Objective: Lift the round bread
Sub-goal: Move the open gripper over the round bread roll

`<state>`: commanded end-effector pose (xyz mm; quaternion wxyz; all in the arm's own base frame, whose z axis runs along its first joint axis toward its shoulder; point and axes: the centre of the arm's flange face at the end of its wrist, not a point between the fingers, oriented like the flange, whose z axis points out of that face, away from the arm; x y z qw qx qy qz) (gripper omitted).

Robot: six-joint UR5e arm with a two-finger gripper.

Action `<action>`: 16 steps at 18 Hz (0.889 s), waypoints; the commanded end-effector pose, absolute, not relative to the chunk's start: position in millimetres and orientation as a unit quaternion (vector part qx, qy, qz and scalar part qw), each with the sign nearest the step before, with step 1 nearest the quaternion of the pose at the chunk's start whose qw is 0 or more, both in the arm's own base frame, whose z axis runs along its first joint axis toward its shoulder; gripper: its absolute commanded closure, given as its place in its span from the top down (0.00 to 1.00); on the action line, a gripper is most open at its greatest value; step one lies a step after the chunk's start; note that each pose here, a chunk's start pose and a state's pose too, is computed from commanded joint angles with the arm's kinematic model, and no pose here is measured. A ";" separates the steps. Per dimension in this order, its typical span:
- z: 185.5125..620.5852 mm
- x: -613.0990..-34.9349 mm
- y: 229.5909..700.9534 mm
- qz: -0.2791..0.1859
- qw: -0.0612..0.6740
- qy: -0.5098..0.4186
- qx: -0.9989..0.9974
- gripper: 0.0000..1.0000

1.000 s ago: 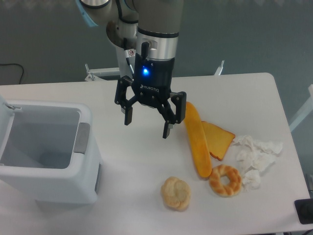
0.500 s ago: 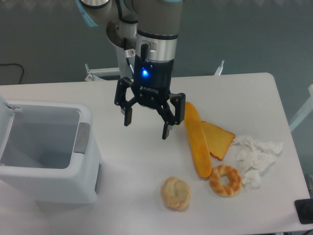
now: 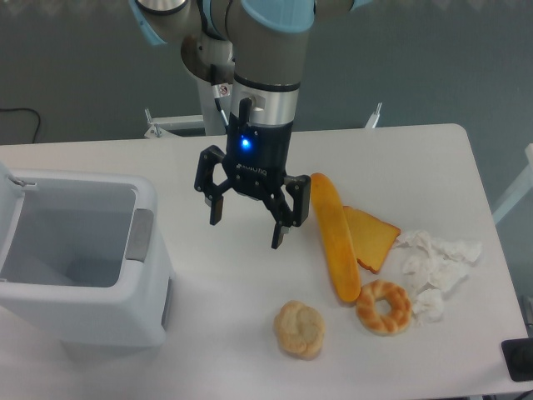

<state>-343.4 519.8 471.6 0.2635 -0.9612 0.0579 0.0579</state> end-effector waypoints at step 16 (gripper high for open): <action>408.9 -388.2 525.8 0.097 0.148 -0.001 -0.984 1.00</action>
